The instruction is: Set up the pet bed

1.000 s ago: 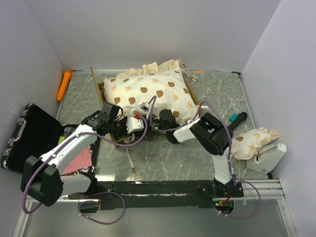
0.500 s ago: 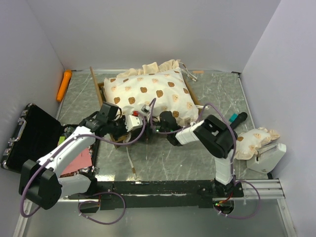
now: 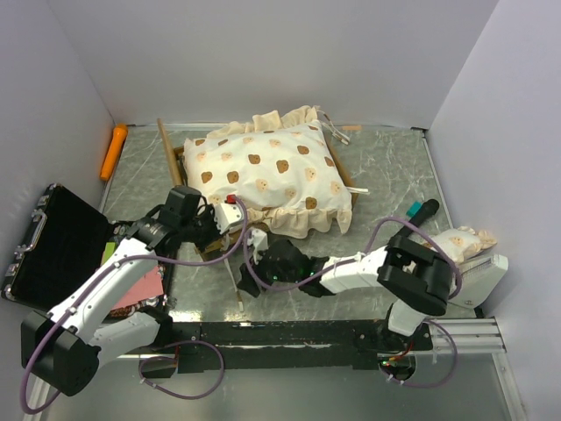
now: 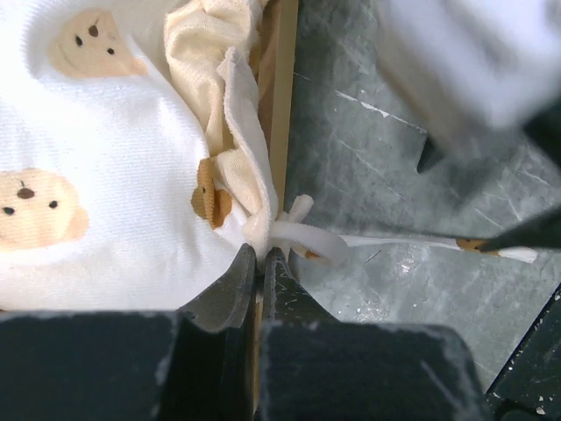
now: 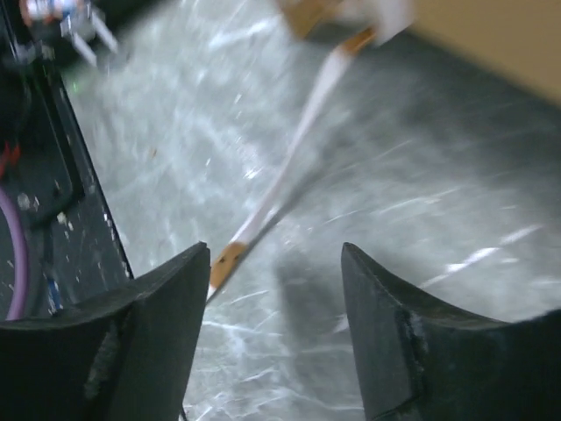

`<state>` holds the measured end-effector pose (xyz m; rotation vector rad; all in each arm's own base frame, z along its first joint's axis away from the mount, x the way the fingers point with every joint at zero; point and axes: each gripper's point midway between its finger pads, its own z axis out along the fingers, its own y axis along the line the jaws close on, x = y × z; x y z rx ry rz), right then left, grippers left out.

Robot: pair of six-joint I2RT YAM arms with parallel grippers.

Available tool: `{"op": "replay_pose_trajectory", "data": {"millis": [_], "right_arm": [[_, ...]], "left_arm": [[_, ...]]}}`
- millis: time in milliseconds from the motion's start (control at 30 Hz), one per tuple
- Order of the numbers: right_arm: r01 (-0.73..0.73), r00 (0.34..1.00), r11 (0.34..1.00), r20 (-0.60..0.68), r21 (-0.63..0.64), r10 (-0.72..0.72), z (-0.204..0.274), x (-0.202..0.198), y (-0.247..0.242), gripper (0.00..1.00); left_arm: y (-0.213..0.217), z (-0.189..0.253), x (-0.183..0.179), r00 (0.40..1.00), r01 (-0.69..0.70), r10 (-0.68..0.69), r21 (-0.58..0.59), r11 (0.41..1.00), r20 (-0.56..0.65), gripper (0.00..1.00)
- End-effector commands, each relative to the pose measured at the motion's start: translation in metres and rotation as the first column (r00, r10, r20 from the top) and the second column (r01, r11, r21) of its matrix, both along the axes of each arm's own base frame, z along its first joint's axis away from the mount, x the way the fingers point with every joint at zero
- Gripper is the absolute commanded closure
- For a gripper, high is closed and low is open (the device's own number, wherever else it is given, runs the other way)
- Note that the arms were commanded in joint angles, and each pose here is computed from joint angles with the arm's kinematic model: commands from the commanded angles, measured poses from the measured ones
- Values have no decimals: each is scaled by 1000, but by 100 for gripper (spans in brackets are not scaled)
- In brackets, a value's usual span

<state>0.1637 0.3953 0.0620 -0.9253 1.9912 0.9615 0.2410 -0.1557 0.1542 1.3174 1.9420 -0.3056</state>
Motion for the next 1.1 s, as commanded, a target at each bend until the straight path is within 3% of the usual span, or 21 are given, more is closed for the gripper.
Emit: {"op": "replay_pose_trajectory", "data": {"millis": [0, 267, 333, 400, 467, 500, 767, 933, 1067], "right_arm": [[25, 998, 999, 61, -21, -23, -9, 8, 14, 25], [-7, 999, 999, 53, -37, 9, -28, 14, 42, 24], [-11, 999, 999, 49, -39, 13, -33, 14, 45, 28], [-10, 999, 999, 40, -34, 11, -38, 12, 43, 45], [26, 999, 999, 38, -47, -25, -43, 14, 33, 86], [64, 997, 996, 37, -58, -62, -45, 18, 26, 100], [251, 967, 968, -36, -11, -252, -33, 49, -49, 100], [281, 958, 960, -57, -11, -281, -33, 57, -72, 100], [227, 972, 974, -67, 12, -225, -25, 58, -63, 100]], "left_arm": [[2, 0, -10, 999, -19, 19, -21, 1000, -28, 99], [4, -4, -11, 999, -29, 28, -9, 1000, -43, 99], [5, -5, -10, 998, -37, 37, -4, 999, -51, 99], [6, -5, -10, 997, -46, 46, 3, 999, -57, 99], [8, -4, -11, 997, -48, 48, 11, 999, -59, 99], [9, -4, -12, 997, -48, 49, 18, 999, -55, 99], [24, -19, -21, 995, -42, 51, 102, 994, -86, 99], [31, -24, -27, 995, -15, 29, 143, 990, -96, 99], [28, -23, -36, 993, 34, -18, 133, 990, -120, 99]]}}
